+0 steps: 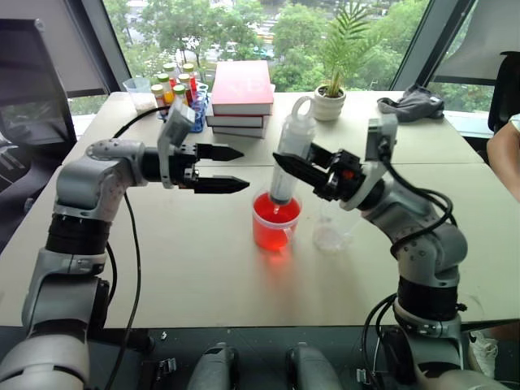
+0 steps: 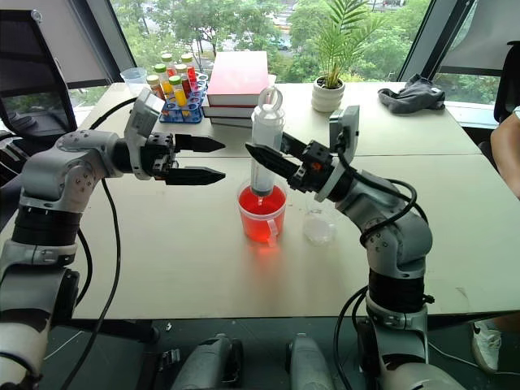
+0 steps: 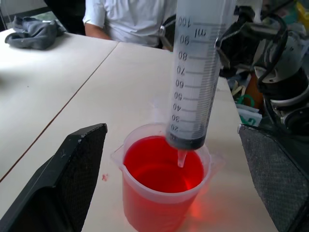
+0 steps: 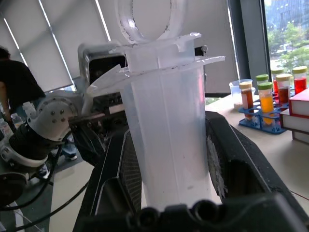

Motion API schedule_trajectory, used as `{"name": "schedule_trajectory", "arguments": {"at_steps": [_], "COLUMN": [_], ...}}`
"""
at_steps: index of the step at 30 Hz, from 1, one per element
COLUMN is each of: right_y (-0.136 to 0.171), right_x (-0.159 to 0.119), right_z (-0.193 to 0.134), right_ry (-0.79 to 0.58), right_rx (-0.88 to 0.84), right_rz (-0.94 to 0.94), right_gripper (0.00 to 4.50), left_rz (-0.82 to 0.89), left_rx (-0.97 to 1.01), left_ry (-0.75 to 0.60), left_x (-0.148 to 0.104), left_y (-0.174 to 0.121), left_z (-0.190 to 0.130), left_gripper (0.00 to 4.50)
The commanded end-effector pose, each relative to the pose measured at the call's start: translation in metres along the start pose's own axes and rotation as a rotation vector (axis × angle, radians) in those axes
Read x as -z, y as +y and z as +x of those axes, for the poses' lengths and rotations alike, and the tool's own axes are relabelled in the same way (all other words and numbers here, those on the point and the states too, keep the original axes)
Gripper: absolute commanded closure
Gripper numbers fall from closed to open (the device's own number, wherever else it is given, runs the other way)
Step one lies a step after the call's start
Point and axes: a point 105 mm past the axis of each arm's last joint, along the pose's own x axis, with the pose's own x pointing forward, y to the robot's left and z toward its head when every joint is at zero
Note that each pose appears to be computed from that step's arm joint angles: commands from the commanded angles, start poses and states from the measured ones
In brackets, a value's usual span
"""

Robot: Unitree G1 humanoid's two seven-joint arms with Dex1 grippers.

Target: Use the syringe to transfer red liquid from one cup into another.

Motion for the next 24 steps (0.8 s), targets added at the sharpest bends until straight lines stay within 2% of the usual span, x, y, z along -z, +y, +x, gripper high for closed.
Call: {"name": "schedule_trajectory", "arguments": {"at_steps": [1, 14, 20, 22, 24], "right_y": [0.002, 0.004, 0.003, 0.003, 0.003], "right_x": [-0.002, 0.021, 0.026, 0.027, 0.028], "right_z": [0.001, 0.001, 0.001, 0.001, 0.0], "right_ry": [-0.036, 0.05, 0.073, 0.079, 0.086], "right_rx": [0.002, 0.001, 0.002, 0.001, -0.001], "right_rz": [-0.078, -0.065, -0.058, -0.058, -0.058], "right_gripper": [3.03, 3.03, 3.03, 3.03, 3.03], "left_rz": [0.059, 0.098, 0.089, 0.086, 0.085], "left_rx": [0.056, 0.132, 0.138, 0.139, 0.139], "left_ry": [-0.021, -0.105, -0.138, -0.146, -0.151], "left_x": [-0.02, -0.046, -0.051, -0.052, -0.053], "left_y": [-0.007, -0.011, -0.012, -0.013, -0.014], "left_z": [0.006, 0.036, 0.041, 0.041, 0.042], "left_gripper": [0.0, 0.0, 0.0, 0.55, 1.34]}}
